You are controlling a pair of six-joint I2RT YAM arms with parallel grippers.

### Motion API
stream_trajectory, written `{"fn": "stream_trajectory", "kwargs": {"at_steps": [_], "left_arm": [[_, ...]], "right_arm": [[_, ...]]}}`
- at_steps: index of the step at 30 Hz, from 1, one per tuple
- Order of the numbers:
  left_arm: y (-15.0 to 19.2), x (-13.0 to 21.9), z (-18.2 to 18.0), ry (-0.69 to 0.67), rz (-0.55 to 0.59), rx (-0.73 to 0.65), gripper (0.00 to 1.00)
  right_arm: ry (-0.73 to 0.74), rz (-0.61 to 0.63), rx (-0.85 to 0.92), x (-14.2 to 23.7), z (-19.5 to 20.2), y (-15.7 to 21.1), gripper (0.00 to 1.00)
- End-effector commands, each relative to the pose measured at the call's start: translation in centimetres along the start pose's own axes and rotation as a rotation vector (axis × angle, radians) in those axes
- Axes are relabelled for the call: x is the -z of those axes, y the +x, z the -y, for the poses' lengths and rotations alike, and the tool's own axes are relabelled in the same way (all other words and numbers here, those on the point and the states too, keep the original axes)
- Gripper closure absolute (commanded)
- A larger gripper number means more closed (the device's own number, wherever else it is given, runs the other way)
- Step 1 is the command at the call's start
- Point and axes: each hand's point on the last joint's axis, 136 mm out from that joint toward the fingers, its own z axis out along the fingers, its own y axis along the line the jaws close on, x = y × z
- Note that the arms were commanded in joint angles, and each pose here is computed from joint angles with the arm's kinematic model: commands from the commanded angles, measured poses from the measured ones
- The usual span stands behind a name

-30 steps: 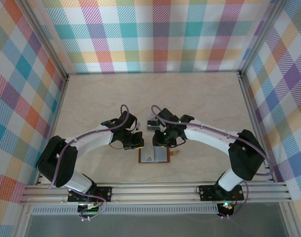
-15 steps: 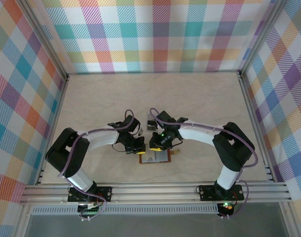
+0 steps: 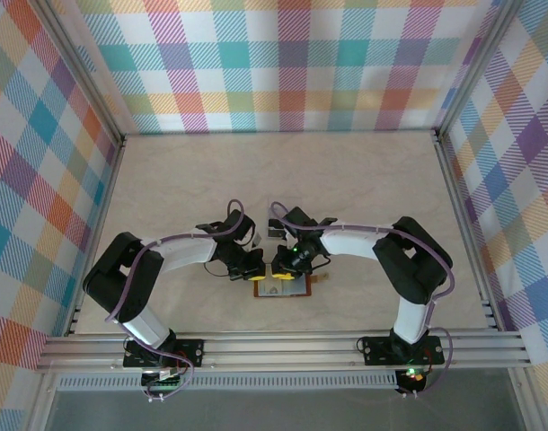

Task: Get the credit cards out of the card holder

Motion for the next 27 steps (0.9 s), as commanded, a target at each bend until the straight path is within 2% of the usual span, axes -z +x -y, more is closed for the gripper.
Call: {"fn": "stream_trajectory", "kwargs": {"at_steps": [1, 7, 18, 27], "left_arm": [[1.7, -0.9, -2.8, -0.1, -0.048, 0.021, 0.98], [1.7, -0.5, -2.7, -0.105, -0.039, 0.013, 0.98], [1.5, 0.2, -2.2, -0.098, -0.027, 0.003, 0.96], [1.6, 0.0, -2.2, -0.095, -0.03, 0.004, 0.97]], "right_arm": [[0.068, -0.002, -0.023, 0.1, 1.7, 0.8, 0.77], [0.13, 0.01, -0.015, 0.6, 2.8, 0.9, 0.75], [0.145, 0.017, -0.006, 1.0, 3.0, 1.0, 0.74], [-0.016, 0.002, 0.001, 0.3, 0.5, 1.2, 0.75]]}}
